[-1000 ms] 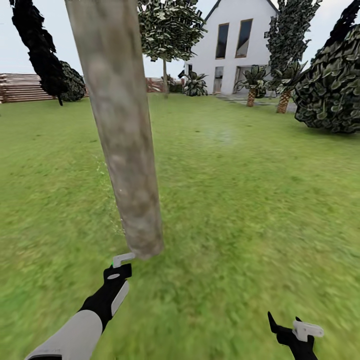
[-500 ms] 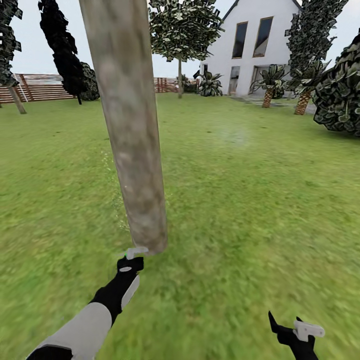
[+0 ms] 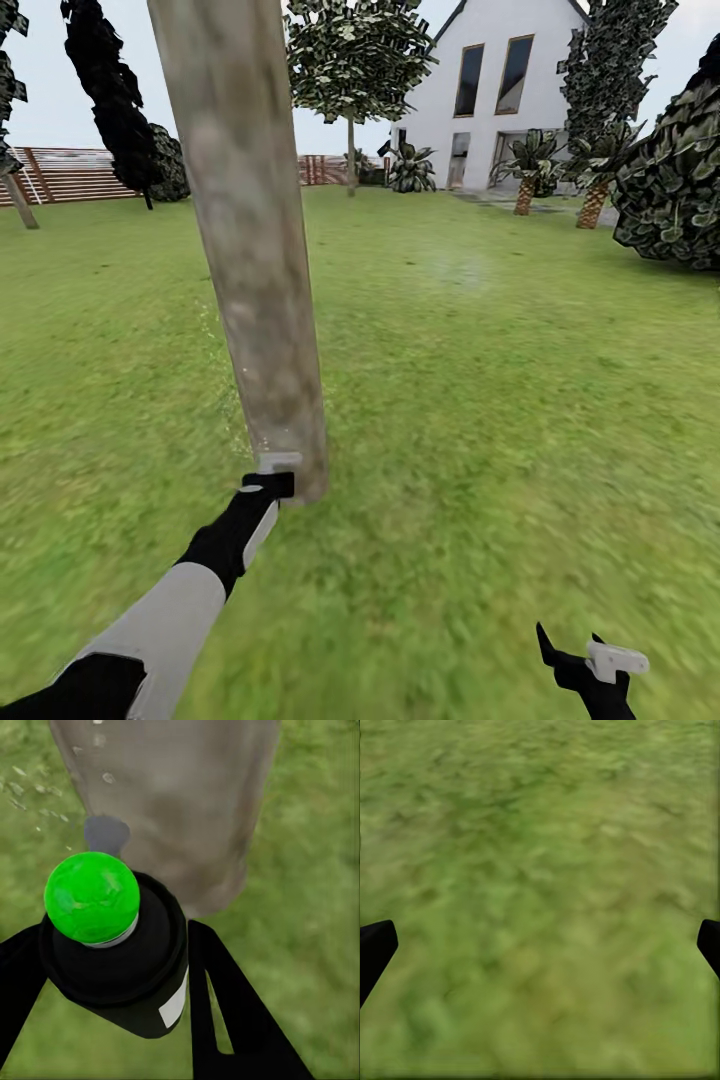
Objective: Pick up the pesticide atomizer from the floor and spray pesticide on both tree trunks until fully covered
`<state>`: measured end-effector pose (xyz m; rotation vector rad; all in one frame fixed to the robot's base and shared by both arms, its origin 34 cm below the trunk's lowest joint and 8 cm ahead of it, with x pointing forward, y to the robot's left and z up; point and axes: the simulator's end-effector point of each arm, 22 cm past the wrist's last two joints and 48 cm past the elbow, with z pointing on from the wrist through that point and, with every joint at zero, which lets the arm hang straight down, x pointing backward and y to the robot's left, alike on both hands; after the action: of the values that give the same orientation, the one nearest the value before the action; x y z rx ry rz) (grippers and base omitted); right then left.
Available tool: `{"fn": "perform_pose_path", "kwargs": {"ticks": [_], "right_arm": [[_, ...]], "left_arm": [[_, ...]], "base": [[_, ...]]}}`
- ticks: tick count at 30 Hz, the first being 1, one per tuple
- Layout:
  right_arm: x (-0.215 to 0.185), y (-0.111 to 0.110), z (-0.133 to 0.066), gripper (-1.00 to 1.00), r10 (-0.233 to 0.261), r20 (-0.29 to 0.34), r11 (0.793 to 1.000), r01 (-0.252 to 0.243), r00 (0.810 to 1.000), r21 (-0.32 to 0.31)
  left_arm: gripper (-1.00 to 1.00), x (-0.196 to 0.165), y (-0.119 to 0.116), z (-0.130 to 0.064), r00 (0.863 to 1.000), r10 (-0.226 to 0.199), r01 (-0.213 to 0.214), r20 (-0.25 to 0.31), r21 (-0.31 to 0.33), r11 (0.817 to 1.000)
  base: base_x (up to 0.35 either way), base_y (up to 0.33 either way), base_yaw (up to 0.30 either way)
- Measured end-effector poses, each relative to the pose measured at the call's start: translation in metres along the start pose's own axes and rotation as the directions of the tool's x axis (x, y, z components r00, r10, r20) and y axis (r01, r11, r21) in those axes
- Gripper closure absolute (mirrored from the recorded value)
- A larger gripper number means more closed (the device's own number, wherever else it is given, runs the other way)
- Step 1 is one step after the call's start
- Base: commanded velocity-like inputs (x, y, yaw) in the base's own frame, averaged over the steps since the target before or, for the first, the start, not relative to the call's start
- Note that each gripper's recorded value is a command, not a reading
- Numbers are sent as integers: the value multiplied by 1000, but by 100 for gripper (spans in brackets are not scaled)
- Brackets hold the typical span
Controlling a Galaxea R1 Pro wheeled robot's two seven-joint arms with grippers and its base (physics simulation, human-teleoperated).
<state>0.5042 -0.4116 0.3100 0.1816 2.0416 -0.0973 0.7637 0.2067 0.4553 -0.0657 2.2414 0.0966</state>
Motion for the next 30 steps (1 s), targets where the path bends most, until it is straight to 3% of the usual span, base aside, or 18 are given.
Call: {"fn": "perform_pose_path", "kwargs": {"ticks": [1,3,4,6,9,12,15,17,18,20,22,23,26,28,30], "right_arm": [[0,0,0,-100,0,0,1000,0,1000,0],[0,0,0,-100,0,0,1000,0,1000,0],[0,0,0,-100,0,0,1000,0,1000,0],[0,0,0,-100,0,0,1000,0,1000,0],[0,0,0,-100,0,0,1000,0,1000,1],[0,0,0,-100,0,0,1000,0,1000,0],[0,0,0,-100,0,0,1000,0,1000,0],[0,0,0,-100,0,0,1000,0,1000,0],[0,0,0,-100,0,0,1000,0,1000,0],[0,0,0,-100,0,0,1000,0,1000,0],[0,0,0,-100,0,1,1000,0,1000,1],[0,0,0,-100,0,0,1000,0,1000,0],[0,0,0,-100,0,0,1000,0,1000,0],[0,0,0,-100,0,0,1000,0,1000,0],[0,0,0,-100,0,0,1000,0,1000,0]], "left_arm": [[100,0,7,1,1000,3,-3,-4,-11,1000],[100,-11,60,2,1000,20,-21,-13,-77,997],[100,-17,70,1,1000,18,-18,-8,-87,996],[100,-33,67,-5,1000,18,-16,24,-82,996],[100,-39,12,-13,1000,2,-2,26,-6,1000],[100,-51,-17,-23,998,46,-47,33,32,998],[100,-62,-6,-27,997,55,-55,50,16,998],[100,-67,43,-21,998,32,-29,51,-48,998],[100,-70,53,-21,999,20,-17,50,-62,998],[100,-70,38,-25,1000,13,-12,19,-35,999],[100,-93,-20,-47,998,46,-48,43,29,998],[100,-99,-23,-54,997,69,-70,44,19,997],[100,-119,-7,-63,995,72,-71,74,-14,997],[100,-120,51,-58,998,24,-18,63,-90,996],[100,-124,41,-61,997,7,-2,76,-65,998]], "base": [[-6,0,0],[-1,0,0],[0,0,0],[-112,0,0],[-311,0,0],[-138,0,0],[-12,0,0],[-1,0,0],[0,0,0],[0,0,0],[0,0,0],[0,0,0],[0,0,0],[0,0,0],[0,0,0]]}}
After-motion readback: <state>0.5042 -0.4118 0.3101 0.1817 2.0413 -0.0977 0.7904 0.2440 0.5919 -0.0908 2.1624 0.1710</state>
